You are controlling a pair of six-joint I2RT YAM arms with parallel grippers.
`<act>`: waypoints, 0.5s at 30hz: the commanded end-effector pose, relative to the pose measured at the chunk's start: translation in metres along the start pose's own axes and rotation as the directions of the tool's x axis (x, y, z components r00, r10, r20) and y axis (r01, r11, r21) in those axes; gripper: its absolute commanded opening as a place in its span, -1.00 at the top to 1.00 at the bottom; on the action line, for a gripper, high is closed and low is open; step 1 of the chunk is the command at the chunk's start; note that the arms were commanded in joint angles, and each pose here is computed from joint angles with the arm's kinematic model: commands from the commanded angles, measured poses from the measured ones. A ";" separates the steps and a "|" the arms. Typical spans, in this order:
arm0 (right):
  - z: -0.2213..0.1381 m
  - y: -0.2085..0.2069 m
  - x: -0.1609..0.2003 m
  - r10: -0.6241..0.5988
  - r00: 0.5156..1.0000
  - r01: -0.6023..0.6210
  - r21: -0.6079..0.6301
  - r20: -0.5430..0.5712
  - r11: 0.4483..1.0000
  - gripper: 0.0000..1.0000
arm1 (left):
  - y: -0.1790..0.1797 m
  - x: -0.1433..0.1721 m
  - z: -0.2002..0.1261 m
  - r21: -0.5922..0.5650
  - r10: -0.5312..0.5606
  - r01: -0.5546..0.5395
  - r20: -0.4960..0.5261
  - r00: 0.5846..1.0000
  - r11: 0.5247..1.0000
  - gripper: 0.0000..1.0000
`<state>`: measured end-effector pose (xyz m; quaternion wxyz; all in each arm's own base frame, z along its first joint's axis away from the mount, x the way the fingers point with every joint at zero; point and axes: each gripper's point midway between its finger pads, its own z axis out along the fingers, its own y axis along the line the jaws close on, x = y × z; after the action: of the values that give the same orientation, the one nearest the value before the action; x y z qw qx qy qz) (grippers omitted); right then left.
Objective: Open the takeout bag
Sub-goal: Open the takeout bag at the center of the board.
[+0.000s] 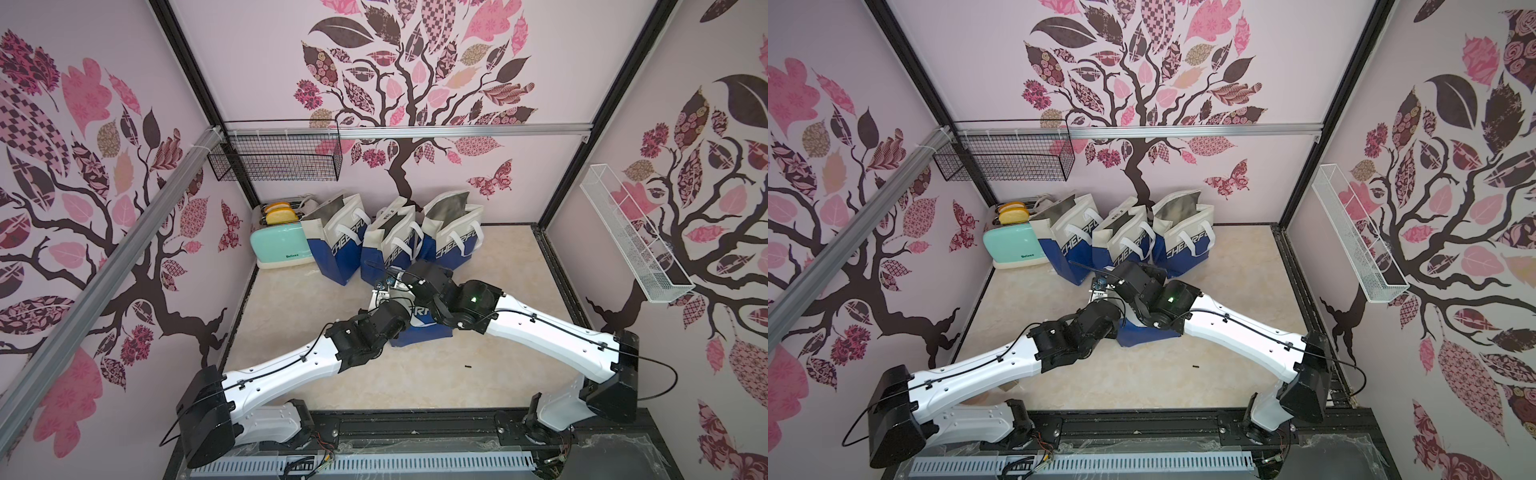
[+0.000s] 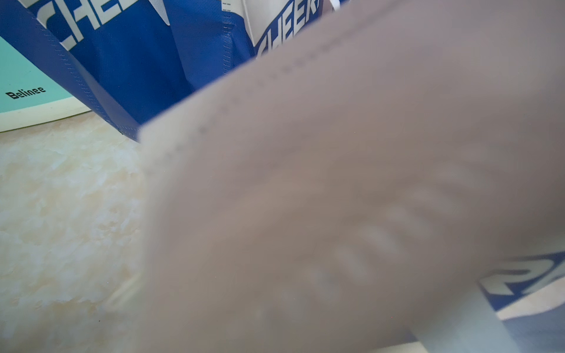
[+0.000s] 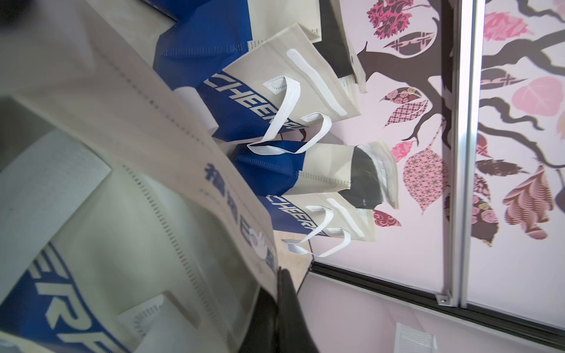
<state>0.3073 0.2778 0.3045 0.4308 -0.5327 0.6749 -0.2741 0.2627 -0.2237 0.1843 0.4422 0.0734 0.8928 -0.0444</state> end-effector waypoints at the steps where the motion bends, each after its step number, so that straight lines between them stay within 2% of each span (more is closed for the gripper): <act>1: -0.025 -0.076 0.008 -0.003 0.998 0.018 0.234 -0.063 0.972 1.00 | 0.029 0.045 0.004 -0.110 0.173 -0.193 -0.167 0.971 0.975 1.00; 5: -0.029 -0.090 -0.003 -0.071 0.996 0.082 0.273 -0.051 0.958 1.00 | 0.030 0.047 0.001 -0.132 0.216 -0.238 -0.161 0.963 0.962 1.00; 10: -0.035 -0.103 -0.012 -0.066 0.997 0.073 0.275 -0.034 0.959 1.00 | 0.037 0.051 -0.003 -0.159 0.223 -0.247 -0.156 0.962 0.956 1.00; 13: -0.039 -0.098 -0.014 -0.030 1.000 0.029 0.203 0.001 0.979 1.00 | 0.036 0.047 -0.005 -0.148 0.202 -0.220 -0.127 0.971 0.964 1.00; 15: -0.045 -0.088 -0.016 0.034 0.998 -0.038 0.101 0.044 0.994 1.00 | 0.033 0.040 -0.007 -0.129 0.188 -0.200 -0.097 0.977 0.971 1.00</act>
<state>0.3183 0.2816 0.3713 0.4486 -0.5542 0.6207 -0.3261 0.2505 -0.2058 0.1744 0.4414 0.1028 0.8910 0.0248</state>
